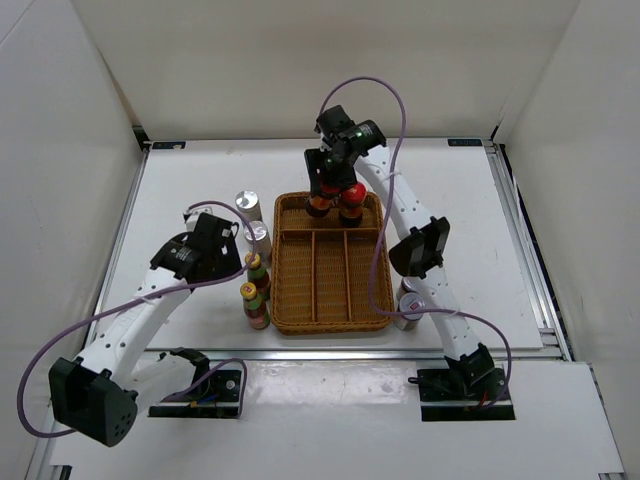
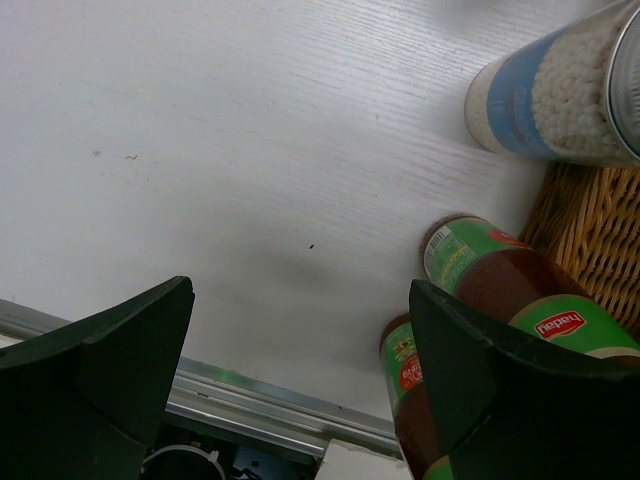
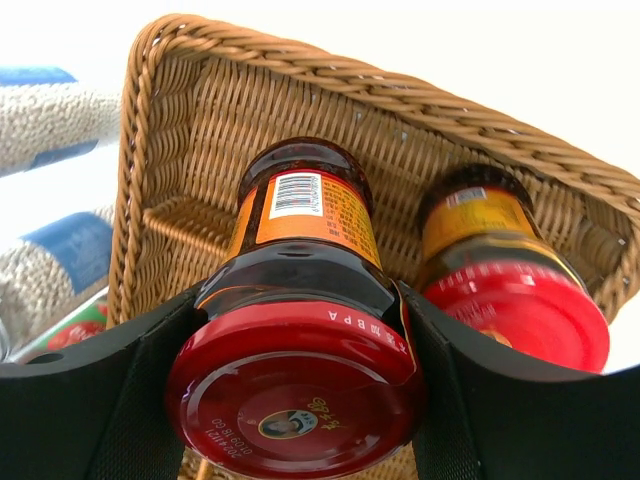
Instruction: Organize the condiment bottles
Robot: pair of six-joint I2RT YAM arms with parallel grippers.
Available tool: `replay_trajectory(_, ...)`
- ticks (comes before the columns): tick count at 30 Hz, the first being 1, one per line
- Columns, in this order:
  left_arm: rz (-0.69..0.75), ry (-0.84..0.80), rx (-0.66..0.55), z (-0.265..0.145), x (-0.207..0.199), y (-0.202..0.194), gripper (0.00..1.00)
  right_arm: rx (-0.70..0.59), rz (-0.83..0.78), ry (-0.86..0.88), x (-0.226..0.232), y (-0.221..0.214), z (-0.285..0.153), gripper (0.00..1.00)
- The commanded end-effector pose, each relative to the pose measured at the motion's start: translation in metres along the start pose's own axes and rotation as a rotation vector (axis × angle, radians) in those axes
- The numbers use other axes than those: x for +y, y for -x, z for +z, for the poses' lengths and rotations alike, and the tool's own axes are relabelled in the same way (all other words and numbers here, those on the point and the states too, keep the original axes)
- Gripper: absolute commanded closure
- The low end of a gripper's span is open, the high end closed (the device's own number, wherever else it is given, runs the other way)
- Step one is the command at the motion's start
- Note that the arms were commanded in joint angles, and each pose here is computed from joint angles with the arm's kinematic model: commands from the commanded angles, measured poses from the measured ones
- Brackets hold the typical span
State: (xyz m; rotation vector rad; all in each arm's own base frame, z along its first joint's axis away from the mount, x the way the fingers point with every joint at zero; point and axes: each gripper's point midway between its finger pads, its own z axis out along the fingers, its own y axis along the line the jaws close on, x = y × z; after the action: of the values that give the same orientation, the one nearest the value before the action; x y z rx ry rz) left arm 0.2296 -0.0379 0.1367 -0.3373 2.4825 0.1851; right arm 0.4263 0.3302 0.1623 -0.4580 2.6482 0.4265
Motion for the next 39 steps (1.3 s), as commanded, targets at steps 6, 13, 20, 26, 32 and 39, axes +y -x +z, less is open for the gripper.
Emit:
replay_trajectory(6,-0.007,-0.006,-0.032,-0.004,0.0,0.0,0.0,-0.151,-0.002,-0.027,0.016,0.029,-0.003,1.0)
replay_trajectory(13,-0.01,-0.02,-0.052,-0.008,-0.003,0.001,0.0,-0.136,0.006,-0.076,0.015,0.023,0.013,0.41)
replay_trajectory(20,-0.019,-0.022,-0.072,-0.012,-0.001,0.004,0.0,-0.27,-0.008,-0.019,0.029,0.051,-0.032,0.01)
replay_trajectory(26,-0.019,-0.022,-0.072,-0.012,-0.001,0.004,0.0,-0.483,-0.063,0.067,0.05,0.088,-0.109,0.01)
replay_trajectory(32,-0.021,-0.006,-0.063,-0.01,0.001,0.003,0.0,-0.655,-0.045,-0.112,0.017,0.091,-0.213,0.01)
replay_trajectory(39,-0.01,0.012,-0.028,-0.003,0.001,-0.002,0.0,-0.137,0.061,-0.43,-0.057,-0.034,-0.186,0.01)
